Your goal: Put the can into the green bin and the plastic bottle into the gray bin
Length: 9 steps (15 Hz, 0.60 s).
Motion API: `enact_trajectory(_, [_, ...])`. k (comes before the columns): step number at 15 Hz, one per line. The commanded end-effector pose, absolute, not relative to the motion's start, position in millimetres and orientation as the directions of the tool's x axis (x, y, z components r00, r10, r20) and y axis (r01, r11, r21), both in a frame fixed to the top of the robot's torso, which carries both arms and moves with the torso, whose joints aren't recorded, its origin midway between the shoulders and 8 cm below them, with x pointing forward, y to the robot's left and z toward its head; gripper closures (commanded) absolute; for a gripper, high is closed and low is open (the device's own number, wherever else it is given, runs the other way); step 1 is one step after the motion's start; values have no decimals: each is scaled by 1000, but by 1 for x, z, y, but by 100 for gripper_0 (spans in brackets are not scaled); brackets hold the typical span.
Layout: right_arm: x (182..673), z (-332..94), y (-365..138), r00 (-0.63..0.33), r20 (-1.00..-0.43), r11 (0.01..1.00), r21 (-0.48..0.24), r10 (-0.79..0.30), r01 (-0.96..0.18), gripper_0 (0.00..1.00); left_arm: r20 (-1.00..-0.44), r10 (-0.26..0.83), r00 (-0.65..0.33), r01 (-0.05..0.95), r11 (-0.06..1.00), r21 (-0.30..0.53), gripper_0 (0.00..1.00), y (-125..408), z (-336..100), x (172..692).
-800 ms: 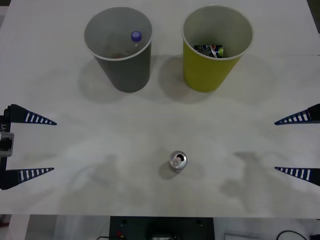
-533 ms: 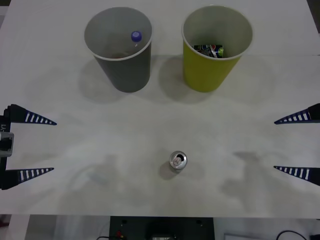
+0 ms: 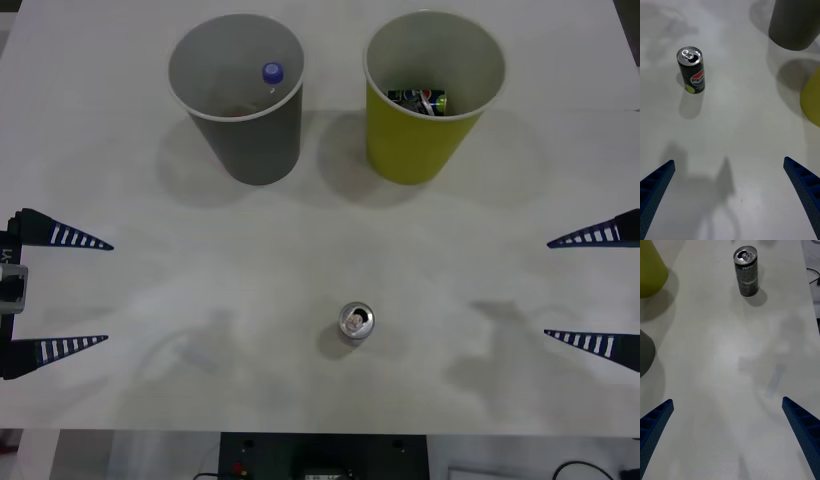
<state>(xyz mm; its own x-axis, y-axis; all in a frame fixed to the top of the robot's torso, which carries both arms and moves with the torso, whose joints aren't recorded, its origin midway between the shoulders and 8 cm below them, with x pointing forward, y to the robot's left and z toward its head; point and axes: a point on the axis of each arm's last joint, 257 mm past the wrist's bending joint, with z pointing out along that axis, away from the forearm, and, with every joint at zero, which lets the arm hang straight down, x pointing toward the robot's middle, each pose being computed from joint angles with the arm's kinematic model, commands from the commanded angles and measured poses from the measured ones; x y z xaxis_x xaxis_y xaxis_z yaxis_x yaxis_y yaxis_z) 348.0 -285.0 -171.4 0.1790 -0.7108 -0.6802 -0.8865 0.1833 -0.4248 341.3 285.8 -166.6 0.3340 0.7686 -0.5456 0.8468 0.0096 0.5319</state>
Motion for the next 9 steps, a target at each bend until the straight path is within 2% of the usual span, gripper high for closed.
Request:
enact_trajectory(1, [356,-182,-280,221,-716,175,-435,-662,-883,0,-546,769,334,847,10,532,0,286,-167,341])
enact_trajectory(9, [366,-212,-265,283,-766,142,-436,-577,-889,0,-546,769,334,847,10,532,0,286,-167,341])
